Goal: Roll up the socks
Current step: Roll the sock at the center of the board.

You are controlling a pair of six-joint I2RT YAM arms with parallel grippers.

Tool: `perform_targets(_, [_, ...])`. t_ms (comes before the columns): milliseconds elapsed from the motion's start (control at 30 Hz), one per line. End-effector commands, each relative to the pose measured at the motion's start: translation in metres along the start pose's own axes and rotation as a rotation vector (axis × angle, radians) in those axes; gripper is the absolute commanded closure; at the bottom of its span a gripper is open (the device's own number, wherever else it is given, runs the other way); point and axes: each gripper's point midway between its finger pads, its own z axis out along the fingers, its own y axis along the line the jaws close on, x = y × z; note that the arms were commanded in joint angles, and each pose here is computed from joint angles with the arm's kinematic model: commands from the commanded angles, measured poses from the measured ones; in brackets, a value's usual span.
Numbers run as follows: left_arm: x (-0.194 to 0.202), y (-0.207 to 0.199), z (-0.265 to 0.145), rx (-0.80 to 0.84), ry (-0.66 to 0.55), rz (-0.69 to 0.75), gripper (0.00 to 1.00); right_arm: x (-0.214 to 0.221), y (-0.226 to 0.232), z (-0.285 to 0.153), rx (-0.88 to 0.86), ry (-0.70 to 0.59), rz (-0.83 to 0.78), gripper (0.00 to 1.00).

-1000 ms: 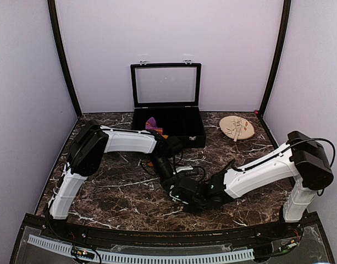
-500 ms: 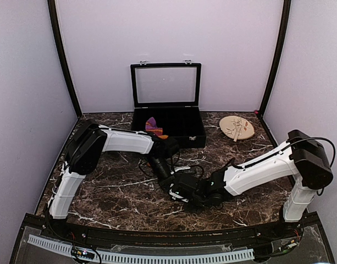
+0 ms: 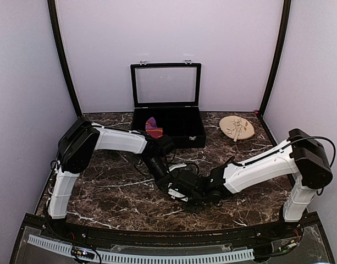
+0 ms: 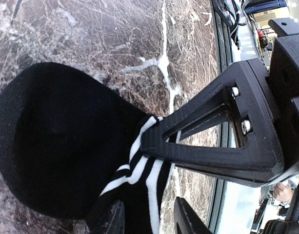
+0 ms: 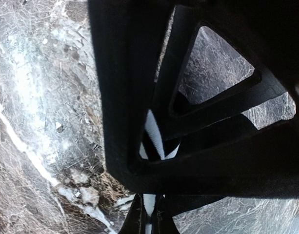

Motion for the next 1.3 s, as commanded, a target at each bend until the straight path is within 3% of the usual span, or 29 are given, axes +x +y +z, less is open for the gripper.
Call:
perform_targets(0, [0.007,0.014,-0.007,-0.099,0.011,-0.022,0.62,0.005,0.003,0.002,-0.032,0.035,0.016,1.00])
perform_targets(367, [0.001,0.039,-0.029,-0.265,-0.079,-0.044,0.61,0.001,0.003,-0.003,-0.084,0.022,0.069,1.00])
perform_targets(1267, [-0.004,0.049,-0.069,-0.453,-0.300,-0.016,0.61,0.008,0.008,-0.002,-0.266,0.000,0.225,1.00])
